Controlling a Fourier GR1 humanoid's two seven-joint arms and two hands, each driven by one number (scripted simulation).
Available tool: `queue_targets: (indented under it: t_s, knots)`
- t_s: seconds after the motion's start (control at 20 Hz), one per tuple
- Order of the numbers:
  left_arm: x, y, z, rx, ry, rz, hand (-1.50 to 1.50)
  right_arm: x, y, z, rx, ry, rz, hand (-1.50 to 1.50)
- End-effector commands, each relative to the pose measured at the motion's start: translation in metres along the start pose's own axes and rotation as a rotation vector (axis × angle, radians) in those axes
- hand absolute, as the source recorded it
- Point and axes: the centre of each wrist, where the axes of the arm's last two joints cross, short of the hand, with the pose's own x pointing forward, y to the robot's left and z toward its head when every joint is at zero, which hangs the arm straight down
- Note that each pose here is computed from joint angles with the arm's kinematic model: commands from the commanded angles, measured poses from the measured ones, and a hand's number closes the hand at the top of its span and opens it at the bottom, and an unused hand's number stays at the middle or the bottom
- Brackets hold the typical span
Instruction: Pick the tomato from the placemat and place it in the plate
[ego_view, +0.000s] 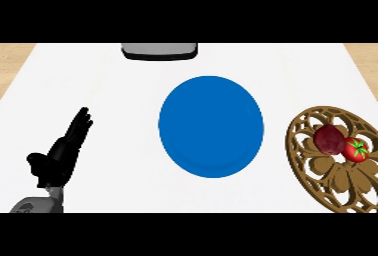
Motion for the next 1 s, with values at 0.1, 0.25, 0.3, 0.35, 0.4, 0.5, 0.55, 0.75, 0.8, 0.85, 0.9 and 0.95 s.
queue_targets:
  t_s: [0.1,0.25,0.3,0.35,0.4,0.5,0.55,0.75,0.8,0.85,0.9,0.95]
  knots:
    - [0.01,-0.006,-0.018,-0.006,0.009,0.001,0.0,0.004,0.007,-0.011,0.031,0.091,0.071,-1.5]
    - [-0.01,0.016,0.001,-0.021,0.006,-0.003,0.0,-0.002,0.0,-0.026,0.093,0.15,0.154,-1.5]
    - [0.018,0.01,-0.001,-0.007,0.0,0.005,0.0,-0.006,0.021,-0.018,0.089,0.165,0.169,-1.5]
    - [0.003,0.006,-0.002,-0.005,0.0,0.01,0.0,0.001,-0.012,-0.031,0.1,0.167,0.162,-1.5]
    - [0.003,0.005,0.013,0.008,0.012,-0.019,0.0,-0.011,0.02,-0.026,0.1,0.159,0.154,-1.5]
    - [0.016,-0.007,0.013,0.007,-0.003,-0.006,0.0,-0.008,0.026,-0.046,0.12,0.153,0.151,-1.5]
    - [-0.002,0.004,-0.004,0.006,-0.009,0.002,0.0,-0.004,0.032,-0.032,0.151,0.148,0.163,-1.5]
    - [-0.009,-0.007,-0.001,-0.013,-0.011,0.0,0.0,-0.012,0.032,-0.062,0.134,0.166,0.151,-1.5]
    - [-0.001,-0.007,0.003,0.003,0.002,-0.001,0.0,-0.018,0.04,-0.041,0.126,0.178,0.162,-1.5]
    - [0.003,-0.01,-0.006,-0.017,0.027,0.008,0.0,-0.026,0.046,-0.061,0.144,0.178,0.175,-1.5]
    - [0.006,0.004,-0.005,-0.001,-0.001,-0.006,0.0,-0.022,0.06,-0.053,0.13,0.184,0.204,-1.5]
    - [0.015,-0.004,-0.012,0.003,-0.001,0.003,0.0,-0.008,0.054,-0.065,0.119,0.191,0.209,-1.5]
